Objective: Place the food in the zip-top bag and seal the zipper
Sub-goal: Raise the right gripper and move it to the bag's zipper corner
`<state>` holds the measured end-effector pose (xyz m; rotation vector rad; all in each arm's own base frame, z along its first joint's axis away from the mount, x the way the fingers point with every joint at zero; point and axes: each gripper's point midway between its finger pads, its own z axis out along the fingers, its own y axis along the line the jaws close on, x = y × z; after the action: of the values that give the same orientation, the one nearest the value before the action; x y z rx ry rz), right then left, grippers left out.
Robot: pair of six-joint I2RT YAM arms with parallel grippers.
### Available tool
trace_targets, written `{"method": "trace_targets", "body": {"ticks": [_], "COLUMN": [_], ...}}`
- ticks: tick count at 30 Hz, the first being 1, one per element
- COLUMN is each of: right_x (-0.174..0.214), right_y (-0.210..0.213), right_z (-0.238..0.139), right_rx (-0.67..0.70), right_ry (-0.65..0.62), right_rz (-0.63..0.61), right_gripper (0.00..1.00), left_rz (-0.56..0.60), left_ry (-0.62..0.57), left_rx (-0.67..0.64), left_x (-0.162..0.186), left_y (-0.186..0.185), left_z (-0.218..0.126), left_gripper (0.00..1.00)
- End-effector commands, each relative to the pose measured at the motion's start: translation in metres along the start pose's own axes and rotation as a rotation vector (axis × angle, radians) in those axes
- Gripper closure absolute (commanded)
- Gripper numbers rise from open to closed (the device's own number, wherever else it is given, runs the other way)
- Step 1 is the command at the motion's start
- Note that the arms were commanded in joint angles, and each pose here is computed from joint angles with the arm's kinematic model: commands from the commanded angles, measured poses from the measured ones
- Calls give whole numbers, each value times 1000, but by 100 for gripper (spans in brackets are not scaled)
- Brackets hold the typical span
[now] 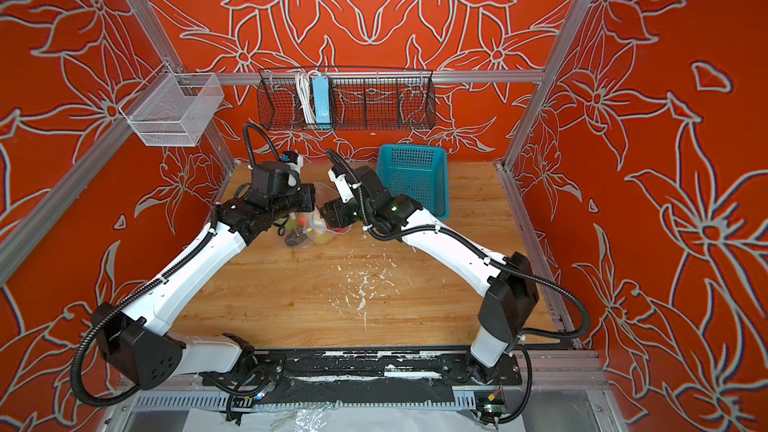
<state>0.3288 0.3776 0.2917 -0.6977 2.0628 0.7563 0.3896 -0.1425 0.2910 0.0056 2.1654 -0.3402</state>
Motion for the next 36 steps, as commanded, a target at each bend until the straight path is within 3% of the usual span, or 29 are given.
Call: {"method": "trace_targets", "body": {"ticks": [1, 10, 18, 27, 36], "right_x": [-20, 1, 42, 44, 40], "right_y": [21, 47, 55, 63, 73], "right_z": [-15, -25, -19, -19, -10], "right_rx": [-82, -209, -254, -193, -195], "right_ry": [-123, -200, -172, -230, -198], "right_rz": [-240, -631, -992, -1207, -1281], "right_gripper": [2, 2, 2, 18, 33], "left_rz": [9, 22, 31, 30, 27], "left_ry": [-1, -4, -11, -3, -1], "left_rx": [-16, -29, -41, -18, -9], "left_x": [-1, -2, -4, -4, -4], "left_y": [2, 4, 6, 2, 1], "left_z": [4, 4, 0, 0, -1], "left_gripper": [100, 100, 100, 100, 100]}}
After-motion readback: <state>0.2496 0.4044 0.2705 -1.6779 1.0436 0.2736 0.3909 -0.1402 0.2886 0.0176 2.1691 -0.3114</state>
